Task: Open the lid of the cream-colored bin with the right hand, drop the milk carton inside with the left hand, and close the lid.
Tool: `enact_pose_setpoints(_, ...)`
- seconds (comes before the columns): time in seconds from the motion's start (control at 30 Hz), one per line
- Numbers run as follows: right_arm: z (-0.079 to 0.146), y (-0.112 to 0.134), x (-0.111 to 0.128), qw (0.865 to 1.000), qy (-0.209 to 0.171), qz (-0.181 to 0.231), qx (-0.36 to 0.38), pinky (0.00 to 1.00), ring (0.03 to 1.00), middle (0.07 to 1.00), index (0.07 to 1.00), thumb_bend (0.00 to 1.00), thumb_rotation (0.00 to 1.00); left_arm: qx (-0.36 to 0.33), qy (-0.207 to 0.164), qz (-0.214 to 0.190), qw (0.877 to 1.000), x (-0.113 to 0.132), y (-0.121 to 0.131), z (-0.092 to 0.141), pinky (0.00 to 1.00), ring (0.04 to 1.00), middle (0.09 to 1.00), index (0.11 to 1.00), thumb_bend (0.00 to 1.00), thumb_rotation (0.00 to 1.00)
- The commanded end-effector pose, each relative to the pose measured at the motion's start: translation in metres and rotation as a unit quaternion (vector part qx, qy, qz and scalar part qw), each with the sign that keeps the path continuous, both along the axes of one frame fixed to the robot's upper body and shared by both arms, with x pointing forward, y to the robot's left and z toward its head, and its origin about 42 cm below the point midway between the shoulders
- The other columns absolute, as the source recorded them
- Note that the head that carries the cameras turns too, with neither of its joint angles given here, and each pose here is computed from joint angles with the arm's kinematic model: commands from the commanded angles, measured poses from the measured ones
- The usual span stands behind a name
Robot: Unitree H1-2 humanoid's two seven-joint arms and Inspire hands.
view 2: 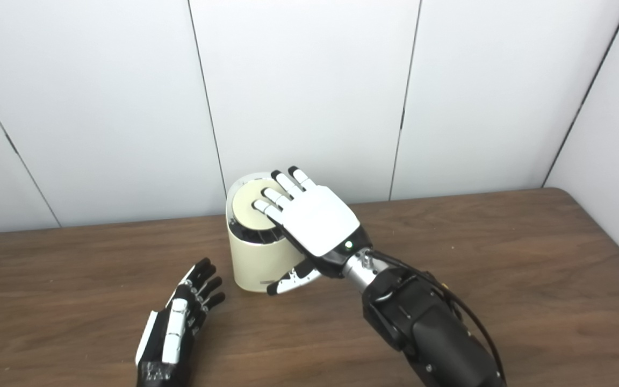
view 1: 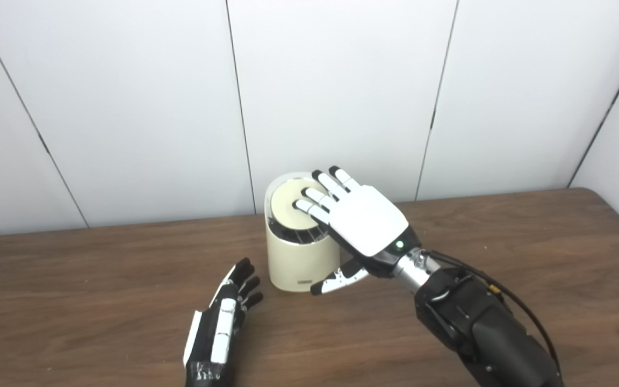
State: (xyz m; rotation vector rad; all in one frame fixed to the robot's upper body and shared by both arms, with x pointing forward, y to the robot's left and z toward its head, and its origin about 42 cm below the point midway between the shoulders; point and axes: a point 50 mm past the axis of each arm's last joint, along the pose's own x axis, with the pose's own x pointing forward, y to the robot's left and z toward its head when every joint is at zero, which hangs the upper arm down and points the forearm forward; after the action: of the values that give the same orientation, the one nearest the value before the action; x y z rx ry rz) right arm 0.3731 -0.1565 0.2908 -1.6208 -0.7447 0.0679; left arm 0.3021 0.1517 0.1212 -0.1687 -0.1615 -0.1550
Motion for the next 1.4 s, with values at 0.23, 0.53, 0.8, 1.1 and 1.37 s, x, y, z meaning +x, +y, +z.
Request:
enact_pose_setpoints(0.23,0.059,-0.004,0.000,0.987,-0.086,-0.013,0.134,1.00,1.000,1.000,1.000,0.64,0.72,-0.010,-0.035,0.003,0.999,0.007,-0.002,0.015,0.87,0.904,0.924,0.945,0.62,0.89)
enact_pose_setpoints(0.53,0.041,-0.019,-0.024,0.953,-0.040,0.014,0.298,1.00,1.000,1.000,1.000,0.56,0.73,-0.008,-0.037,0.004,0.999,0.007,-0.003,0.017,0.90,0.930,0.941,0.961,0.58,0.92)
enact_pose_setpoints(0.8,-0.009,-0.036,-0.051,0.834,0.017,0.108,0.540,0.70,0.819,0.822,0.802,0.25,0.71,0.023,-0.073,0.036,0.996,0.007,-0.001,0.024,0.87,0.926,0.931,0.930,0.28,0.94)
enact_pose_setpoints(1.1,-0.084,-0.047,-0.077,0.779,0.070,0.089,0.617,0.69,0.782,0.790,0.764,0.18,0.37,0.029,-0.090,0.084,0.992,0.009,0.025,0.031,0.83,0.886,0.909,0.915,0.17,0.75)
enact_pose_setpoints(1.37,-0.117,-0.046,-0.089,0.778,0.109,0.031,0.619,0.68,0.781,0.799,0.780,0.17,0.36,0.029,-0.076,0.100,0.992,0.006,0.036,0.030,0.81,0.871,0.892,0.890,0.19,0.70)
